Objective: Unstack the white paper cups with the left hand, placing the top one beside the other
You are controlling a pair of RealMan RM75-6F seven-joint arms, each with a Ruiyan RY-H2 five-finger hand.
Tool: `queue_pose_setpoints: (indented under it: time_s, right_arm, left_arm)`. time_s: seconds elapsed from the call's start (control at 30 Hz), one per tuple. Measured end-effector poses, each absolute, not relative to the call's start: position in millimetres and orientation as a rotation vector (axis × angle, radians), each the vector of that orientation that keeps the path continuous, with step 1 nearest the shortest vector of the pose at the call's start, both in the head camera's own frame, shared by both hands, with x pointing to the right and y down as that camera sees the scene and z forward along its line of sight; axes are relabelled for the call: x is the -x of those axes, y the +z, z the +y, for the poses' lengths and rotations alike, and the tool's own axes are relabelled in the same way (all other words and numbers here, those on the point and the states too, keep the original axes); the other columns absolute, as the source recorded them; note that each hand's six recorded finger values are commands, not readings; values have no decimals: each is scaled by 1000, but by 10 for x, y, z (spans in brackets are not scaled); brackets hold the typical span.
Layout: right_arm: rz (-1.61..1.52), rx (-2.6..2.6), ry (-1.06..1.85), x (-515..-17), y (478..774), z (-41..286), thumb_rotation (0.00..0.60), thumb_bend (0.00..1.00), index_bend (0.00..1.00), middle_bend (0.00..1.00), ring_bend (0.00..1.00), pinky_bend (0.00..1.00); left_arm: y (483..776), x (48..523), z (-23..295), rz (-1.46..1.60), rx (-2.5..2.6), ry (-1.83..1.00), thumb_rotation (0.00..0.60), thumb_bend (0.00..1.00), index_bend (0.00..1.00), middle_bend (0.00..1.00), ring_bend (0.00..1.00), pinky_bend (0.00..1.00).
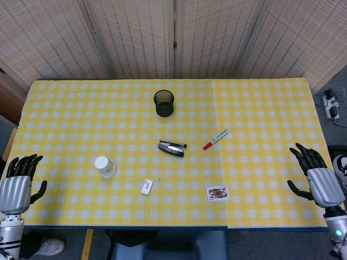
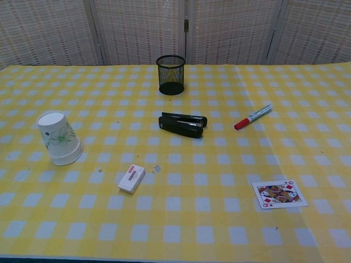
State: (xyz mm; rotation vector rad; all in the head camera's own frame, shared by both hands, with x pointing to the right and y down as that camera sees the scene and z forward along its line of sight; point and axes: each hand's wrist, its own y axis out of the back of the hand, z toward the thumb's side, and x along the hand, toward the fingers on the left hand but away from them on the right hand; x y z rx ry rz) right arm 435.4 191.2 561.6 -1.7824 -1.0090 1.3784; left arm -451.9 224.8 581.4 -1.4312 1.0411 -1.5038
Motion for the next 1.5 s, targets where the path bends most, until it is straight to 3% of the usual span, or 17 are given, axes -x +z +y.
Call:
queue_pose_setpoints:
  time_s: [0.77,1.5]
  right_arm:
    - [-1003,1749,1354,-4315,5541,1891,600,360,57,29,88,59]
    - [-998,1633,1334,-4337,5192,1683,600,360,57,28,86,60]
  left_arm:
    - [5749,4398,2213,973,1529,-1539,600,417,216,183,148,110]
    - [6370,3597,1357,614,1926,-1451,600,396,147,72,45,95]
